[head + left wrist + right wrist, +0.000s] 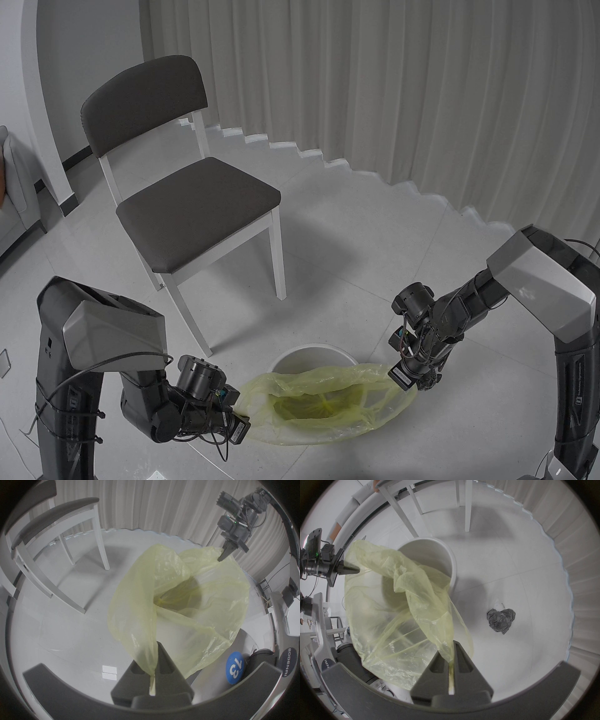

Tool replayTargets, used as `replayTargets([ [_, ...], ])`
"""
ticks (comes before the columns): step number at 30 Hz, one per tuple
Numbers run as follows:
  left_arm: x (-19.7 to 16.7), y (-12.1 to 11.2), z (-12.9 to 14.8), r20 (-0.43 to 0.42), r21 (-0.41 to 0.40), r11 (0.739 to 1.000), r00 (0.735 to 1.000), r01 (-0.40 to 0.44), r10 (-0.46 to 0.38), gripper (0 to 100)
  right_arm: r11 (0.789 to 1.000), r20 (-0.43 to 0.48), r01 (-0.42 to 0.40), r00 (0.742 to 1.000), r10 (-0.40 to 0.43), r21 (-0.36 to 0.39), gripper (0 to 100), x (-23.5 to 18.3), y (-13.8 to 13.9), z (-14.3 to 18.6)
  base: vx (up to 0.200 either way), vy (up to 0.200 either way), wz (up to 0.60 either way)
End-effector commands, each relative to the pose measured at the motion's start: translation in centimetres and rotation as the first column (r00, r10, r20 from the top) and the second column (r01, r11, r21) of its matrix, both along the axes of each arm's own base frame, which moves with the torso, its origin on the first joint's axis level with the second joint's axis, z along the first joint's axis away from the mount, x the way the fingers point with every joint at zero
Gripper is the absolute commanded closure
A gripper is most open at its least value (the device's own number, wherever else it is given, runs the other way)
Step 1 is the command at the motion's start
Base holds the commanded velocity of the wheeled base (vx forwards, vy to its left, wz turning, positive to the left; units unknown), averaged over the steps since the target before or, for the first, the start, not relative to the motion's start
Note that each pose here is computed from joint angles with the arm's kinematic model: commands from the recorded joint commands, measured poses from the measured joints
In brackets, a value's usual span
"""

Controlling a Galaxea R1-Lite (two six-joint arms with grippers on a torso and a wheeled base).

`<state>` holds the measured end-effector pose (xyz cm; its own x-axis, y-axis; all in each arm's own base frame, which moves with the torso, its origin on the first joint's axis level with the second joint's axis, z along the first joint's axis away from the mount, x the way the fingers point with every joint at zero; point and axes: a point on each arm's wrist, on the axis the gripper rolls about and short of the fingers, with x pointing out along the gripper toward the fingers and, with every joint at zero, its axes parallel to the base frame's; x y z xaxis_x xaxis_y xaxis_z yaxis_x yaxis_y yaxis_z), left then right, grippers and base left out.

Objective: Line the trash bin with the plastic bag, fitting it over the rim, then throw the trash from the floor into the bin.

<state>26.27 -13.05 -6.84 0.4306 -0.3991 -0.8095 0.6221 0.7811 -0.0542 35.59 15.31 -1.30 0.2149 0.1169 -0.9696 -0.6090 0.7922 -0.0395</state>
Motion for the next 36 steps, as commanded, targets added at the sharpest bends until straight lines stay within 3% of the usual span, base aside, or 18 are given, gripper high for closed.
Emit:
replayTargets([
  [1, 1.4, -1.0, -0.2, -0.008, 0.025, 1.000, 1.000, 0.013, -0.013, 100, 0.999, -0.008, -0.008, 1.000, 0.007, -0.033, 100, 2.2, -0.3, -2.2, 0.000, 0.000, 0.00],
  [6, 1.5, -1.1, -0.1, -0.006, 0.056, 0.998, 1.000, 0.025, -0.025, 100, 0.997, -0.046, -0.048, 0.998, 0.046, -0.055, 100, 2.7, -0.3, -2.2, 0.000, 0.000, 0.00],
  [7, 1.6, -0.9, -0.1, 0.014, 0.117, 0.991, 0.997, 0.068, -0.070, 100, 0.995, -0.086, -0.072, 0.994, 0.066, -0.072, 100, 2.9, -0.2, -2.2, 0.000, 0.000, 0.00],
  [12, 1.9, -0.9, -0.1, 0.032, 0.114, 0.991, 0.996, 0.076, -0.081, 100, 0.995, -0.085, -0.075, 0.994, 0.069, -0.072, 100, 2.9, 0.0, -2.0, 0.000, 0.000, 0.00],
  [13, 2.0, -0.8, -0.2, 0.035, 0.110, 0.991, 0.997, 0.071, -0.076, 100, 0.995, -0.086, -0.073, 0.994, 0.067, -0.074, 0, 2.9, -0.1, -2.0, 0.000, 0.000, 0.00],
  [16, 2.2, -0.8, -0.1, 0.055, 0.098, 0.993, 0.996, 0.067, -0.072, 100, 0.995, -0.090, -0.070, 0.994, 0.063, -0.076, 0, 2.7, -0.2, -2.0, 0.000, 0.000, 0.00],
  [23, 1.0, -1.2, 0.0, 0.036, 0.038, 0.999, 0.999, 0.020, -0.021, 100, 0.996, -0.035, -0.075, 0.997, 0.073, -0.057, 0, 0.4, -0.8, 2.8, 0.000, 0.000, 0.00],
  [26, 0.2, -1.4, 0.9, 0.009, -0.014, 1.000, 1.000, 0.001, -0.001, 100, 0.996, 0.011, -0.074, 0.997, 0.075, -0.042, 0, 0.0, -1.0, 4.9, 0.000, 0.000, 0.00],
  [28, -1.5, -1.9, 2.7, -0.038, -0.094, 0.995, 0.999, -0.026, 0.023, 100, 0.997, 0.085, -0.082, 0.993, 0.082, -0.011, 0, 0.1, -0.6, 6.6, 0.000, 0.000, 0.00],
  [32, -3.7, -2.5, 4.5, -0.088, -0.149, 0.987, 0.995, -0.055, 0.043, 100, 0.993, 0.138, -0.120, 0.983, 0.118, 0.008, 0, 0.1, 1.2, 6.4, 0.000, 0.000, 0.00],
  [36, -3.0, -2.9, 3.4, -0.106, -0.138, 0.988, 0.993, -0.075, 0.061, 100, 0.987, 0.156, -0.161, 0.975, 0.157, 0.018, 0, 0.4, 3.2, 4.1, 0.000, 0.000, 0.00],
])
